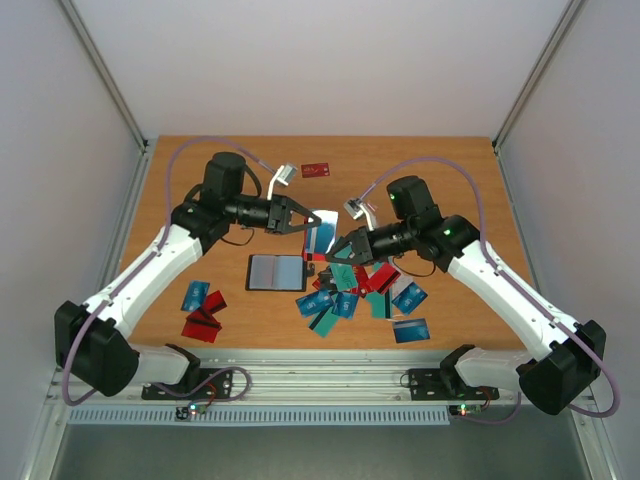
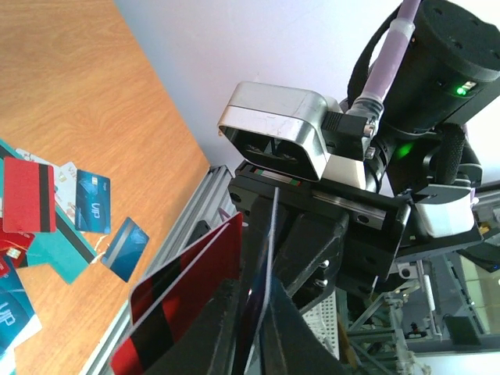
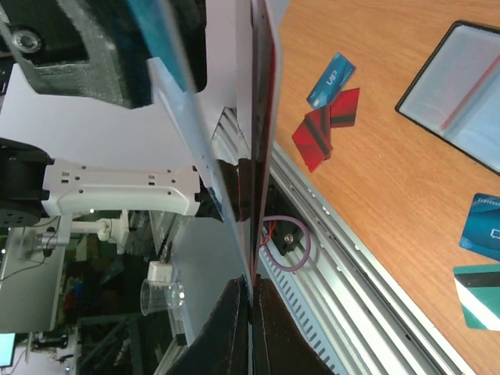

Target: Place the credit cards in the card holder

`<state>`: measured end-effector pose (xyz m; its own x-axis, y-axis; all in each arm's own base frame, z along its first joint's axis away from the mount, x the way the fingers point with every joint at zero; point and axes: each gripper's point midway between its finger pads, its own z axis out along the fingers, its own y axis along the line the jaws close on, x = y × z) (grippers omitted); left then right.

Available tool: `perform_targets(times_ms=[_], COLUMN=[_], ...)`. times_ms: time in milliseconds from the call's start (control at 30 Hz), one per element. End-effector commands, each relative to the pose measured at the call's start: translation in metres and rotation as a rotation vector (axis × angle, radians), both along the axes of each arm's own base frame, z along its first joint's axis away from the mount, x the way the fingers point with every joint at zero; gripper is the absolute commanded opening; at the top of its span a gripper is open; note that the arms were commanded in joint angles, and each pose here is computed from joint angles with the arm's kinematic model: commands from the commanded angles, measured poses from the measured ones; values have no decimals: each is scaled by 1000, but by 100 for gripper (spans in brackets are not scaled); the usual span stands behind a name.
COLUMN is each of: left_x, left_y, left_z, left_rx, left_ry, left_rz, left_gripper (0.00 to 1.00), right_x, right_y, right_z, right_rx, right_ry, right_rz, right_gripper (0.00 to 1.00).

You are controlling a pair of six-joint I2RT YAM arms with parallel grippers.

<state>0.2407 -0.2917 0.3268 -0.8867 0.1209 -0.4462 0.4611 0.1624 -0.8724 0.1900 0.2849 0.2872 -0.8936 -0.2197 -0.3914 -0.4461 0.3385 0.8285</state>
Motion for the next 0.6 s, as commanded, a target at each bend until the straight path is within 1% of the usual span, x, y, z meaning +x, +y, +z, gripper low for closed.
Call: perform_targets(times_ms=[0,67,100,367,467,567], left_x=[-11,-10,-10,-4,1,10], left_y=[-5,-8,-11,-37,-46,-55], left_z=[8,6,4,-27,-46,-79], left_rx=[-44,-43,-42,2,13,38], left_ry=[-40,-34,-29,20,48,89], left_rz=[-61,-68,-74,-91,-95,-93], left_gripper=[6,1,0,0,0,0], right_x=[3,4,5,8,12,12], right_y=[0,-4,-6,-30,-45,-54], right_z=[14,8,5,-28,-52,-85], right_rx=[30,3,-8,-120,-202,-254], right_ry=[-65,-62,-57,-16,19,91], right_rz=[-2,-28,-38,-174,-261,-319], right_gripper=[1,1,1,1,1,2])
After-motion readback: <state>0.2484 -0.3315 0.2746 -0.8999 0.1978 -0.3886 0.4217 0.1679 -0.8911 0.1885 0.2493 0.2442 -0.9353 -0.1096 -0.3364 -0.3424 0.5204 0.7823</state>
